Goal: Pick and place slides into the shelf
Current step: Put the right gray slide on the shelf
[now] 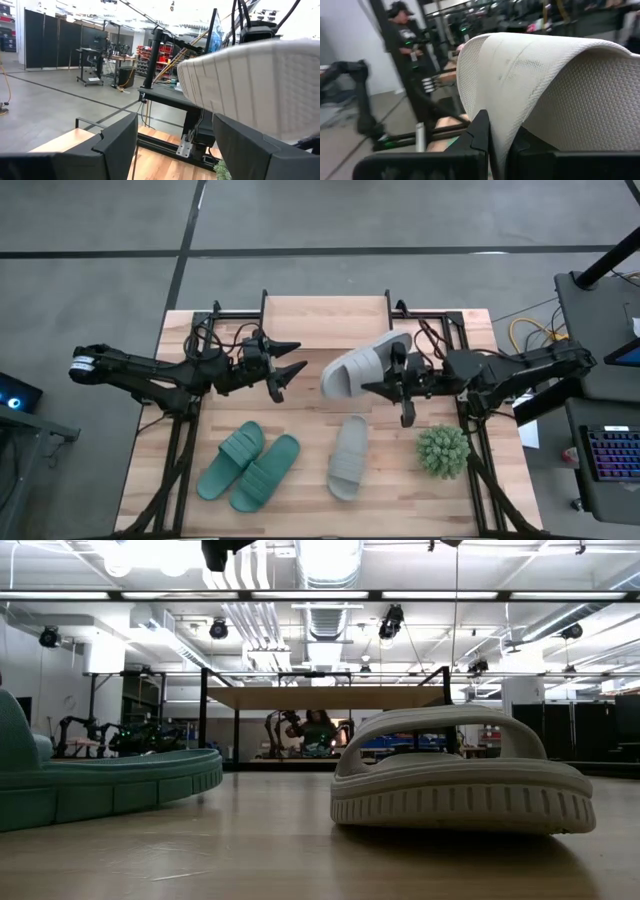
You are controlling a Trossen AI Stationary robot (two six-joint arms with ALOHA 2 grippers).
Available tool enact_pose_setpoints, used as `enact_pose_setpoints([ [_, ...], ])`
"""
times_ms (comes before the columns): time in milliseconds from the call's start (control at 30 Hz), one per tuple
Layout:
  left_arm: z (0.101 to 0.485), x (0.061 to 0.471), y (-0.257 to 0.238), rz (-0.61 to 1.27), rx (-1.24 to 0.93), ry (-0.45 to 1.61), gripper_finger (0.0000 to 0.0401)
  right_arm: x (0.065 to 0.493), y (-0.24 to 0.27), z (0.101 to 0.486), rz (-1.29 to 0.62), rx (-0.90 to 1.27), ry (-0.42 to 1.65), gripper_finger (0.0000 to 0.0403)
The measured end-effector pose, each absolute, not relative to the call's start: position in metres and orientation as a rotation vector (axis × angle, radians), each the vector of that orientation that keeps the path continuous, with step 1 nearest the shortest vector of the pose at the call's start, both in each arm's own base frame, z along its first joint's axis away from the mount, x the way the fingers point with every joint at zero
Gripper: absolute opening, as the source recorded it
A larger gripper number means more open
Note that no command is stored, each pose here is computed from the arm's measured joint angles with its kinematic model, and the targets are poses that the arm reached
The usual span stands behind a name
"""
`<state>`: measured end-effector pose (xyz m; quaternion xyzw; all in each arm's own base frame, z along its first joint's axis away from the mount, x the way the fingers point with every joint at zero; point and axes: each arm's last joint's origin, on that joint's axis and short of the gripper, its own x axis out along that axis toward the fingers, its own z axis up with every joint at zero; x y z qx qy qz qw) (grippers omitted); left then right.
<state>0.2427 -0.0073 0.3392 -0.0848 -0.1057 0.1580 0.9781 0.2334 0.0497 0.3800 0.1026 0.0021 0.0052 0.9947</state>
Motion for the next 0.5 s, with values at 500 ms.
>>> enact_pose_setpoints([
  [500,0.3392,0.2425,-0.0070,0.331,-0.172,-0.214,0.0244,0.2325,0.0424,0.3851,-0.240,0.166,-0.029,0.0011],
])
